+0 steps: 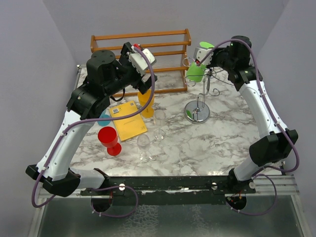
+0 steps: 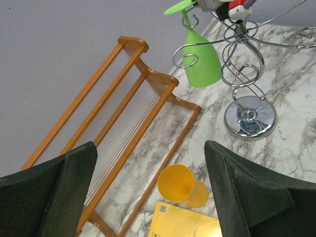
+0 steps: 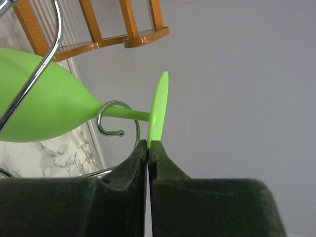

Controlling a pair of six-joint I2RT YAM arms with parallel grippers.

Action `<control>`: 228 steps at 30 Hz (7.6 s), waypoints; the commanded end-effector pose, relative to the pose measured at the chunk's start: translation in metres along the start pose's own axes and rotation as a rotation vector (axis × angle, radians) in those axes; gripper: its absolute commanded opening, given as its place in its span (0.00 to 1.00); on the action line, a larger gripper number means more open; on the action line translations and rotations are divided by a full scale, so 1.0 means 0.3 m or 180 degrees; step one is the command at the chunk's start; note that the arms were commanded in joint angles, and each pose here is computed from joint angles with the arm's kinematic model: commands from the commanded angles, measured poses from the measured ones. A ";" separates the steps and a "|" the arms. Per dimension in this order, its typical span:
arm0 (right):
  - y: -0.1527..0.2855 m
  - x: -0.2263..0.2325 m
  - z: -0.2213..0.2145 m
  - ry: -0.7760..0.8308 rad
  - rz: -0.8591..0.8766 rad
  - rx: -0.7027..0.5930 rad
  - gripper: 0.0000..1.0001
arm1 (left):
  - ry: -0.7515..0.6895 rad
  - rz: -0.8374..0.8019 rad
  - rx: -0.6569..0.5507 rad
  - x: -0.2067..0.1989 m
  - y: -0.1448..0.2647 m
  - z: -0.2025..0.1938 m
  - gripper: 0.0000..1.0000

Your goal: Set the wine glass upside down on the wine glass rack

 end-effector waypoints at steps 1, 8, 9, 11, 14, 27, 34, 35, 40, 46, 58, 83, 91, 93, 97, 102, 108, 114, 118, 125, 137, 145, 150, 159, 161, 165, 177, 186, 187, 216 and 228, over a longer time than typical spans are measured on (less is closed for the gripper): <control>0.023 -0.013 0.035 0.0150 0.0044 -0.0180 0.01 | -0.0008 -0.0013 -0.0039 -0.002 0.012 0.000 0.93; 0.030 -0.003 0.038 0.0192 0.0089 -0.0214 0.01 | -0.0016 0.0002 -0.0056 -0.001 0.023 0.005 0.93; 0.028 0.000 0.035 0.0197 0.0097 -0.0212 0.01 | -0.0020 0.0001 -0.0055 -0.002 0.024 0.004 0.93; 0.028 0.007 0.033 0.0201 0.0112 -0.0214 0.02 | -0.0025 -0.0002 -0.0053 -0.003 0.027 0.003 0.93; 0.028 0.016 0.030 0.0176 0.0120 -0.0226 0.04 | -0.0028 0.0002 -0.0044 -0.006 0.031 -0.001 0.93; 0.037 0.016 0.041 0.0129 0.0121 -0.0294 0.18 | -0.0066 -0.0004 -0.0003 -0.011 0.037 -0.011 0.93; 0.038 0.020 0.046 0.0102 0.0174 -0.0320 0.19 | -0.0067 -0.0004 -0.0014 -0.008 0.034 -0.007 0.93; 0.038 0.019 0.047 0.0099 0.0171 -0.0327 0.19 | -0.0067 -0.0005 -0.0017 -0.008 0.033 -0.007 0.93; 0.044 0.012 0.054 0.0080 0.0144 -0.0352 0.21 | -0.0066 -0.0006 -0.0014 -0.009 0.036 -0.008 0.93; 0.059 -0.006 0.053 0.0119 0.0045 -0.0278 0.27 | -0.0080 0.0007 -0.0001 -0.009 0.041 -0.011 0.93; 0.078 -0.008 0.037 0.0230 0.0008 -0.0097 0.33 | -0.0100 0.0016 -0.0004 -0.013 0.047 -0.015 0.93; 0.132 -0.183 0.071 -0.0332 -0.1142 -0.0034 0.37 | -0.0165 0.0200 0.0234 -0.020 0.049 -0.081 0.94; 0.243 -0.157 0.139 -0.0897 -0.1276 -0.0594 0.57 | 0.0214 0.0362 0.0616 -0.056 0.026 -0.229 0.94; 0.265 -0.143 0.151 -0.1224 -0.1212 -0.0656 0.62 | 0.0405 0.0385 0.0666 -0.058 0.020 -0.258 0.94; 0.322 -0.122 0.175 -0.1645 -0.1139 -0.0737 0.65 | 0.0739 0.0287 0.0740 -0.088 -0.010 -0.316 0.93; 0.388 -0.077 0.234 -0.2148 -0.0678 -0.0898 0.79 | 0.0998 -0.0297 0.0581 -0.167 -0.048 -0.329 0.93; 0.483 0.024 0.330 -0.1718 0.0455 -0.1302 0.80 | 0.1243 -0.0837 0.0571 -0.235 -0.092 -0.339 0.88; 0.509 0.071 0.312 -0.1754 0.0515 -0.1257 0.81 | 0.1069 -0.1076 0.0861 -0.296 -0.135 -0.377 0.84; 0.530 0.080 0.308 -0.1854 0.0474 -0.1235 0.81 | 0.0907 -0.1288 0.1029 -0.320 -0.141 -0.385 0.82; 0.567 0.081 0.336 -0.1938 0.0555 -0.1340 0.80 | 0.0801 -0.1452 0.1280 -0.328 -0.191 -0.389 0.73; 0.552 0.078 0.336 -0.2026 0.0575 -0.1345 0.80 | 0.0649 -0.1693 0.1531 -0.357 -0.177 -0.380 0.52; 0.586 0.064 0.346 -0.1976 0.0458 -0.1359 0.80 | 0.0562 -0.1749 0.1657 -0.391 -0.205 -0.402 0.48; 0.598 0.062 0.343 -0.1967 0.0396 -0.1350 0.80 | 0.0520 -0.1804 0.1732 -0.413 -0.227 -0.412 0.43; 0.606 0.054 0.341 -0.2019 0.0280 -0.1324 0.79 | 0.0490 -0.1907 0.1837 -0.445 -0.239 -0.430 0.18; 0.598 0.043 0.333 -0.2085 0.0181 -0.1268 0.79 | 0.0470 -0.1935 0.1775 -0.445 -0.234 -0.423 0.08; 0.579 0.014 0.307 -0.2190 -0.0095 -0.1102 0.79 | 0.0457 -0.2004 0.1637 -0.445 -0.221 -0.403 0.00; 0.520 0.023 0.192 -0.2519 -0.0666 -0.0492 0.73 | 0.0710 -0.2416 0.0661 -0.445 -0.123 -0.234 0.00; 0.544 0.078 0.183 -0.2762 -0.0558 -0.0425 0.67 | 0.1193 -0.2427 0.0163 -0.381 -0.104 -0.131 0.00; 0.544 0.086 0.187 -0.2792 -0.0499 -0.0459 0.67 | 0.1283 -0.2429 0.0145 -0.372 -0.108 -0.126 0.00; 0.577 -0.029 0.399 -0.3747 0.0499 -0.1588 0.57 | 0.1299 0.0081 -0.1059 0.096 0.115 0.288 0.00; 0.475 -0.035 0.371 -0.4312 0.0498 -0.1495 0.54 | 0.1443 0.0166 -0.1223 0.145 0.028 0.320 0.00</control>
Point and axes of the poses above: each gripper's point midway between its finger pads, its own y axis back along the fingers, its own x axis along the line the jaws close on, z = x × y, the point moved 8 cm from there along y, back along the fingers, and after that the axes turned 14 degrees about -y, right-handed, at the moved point
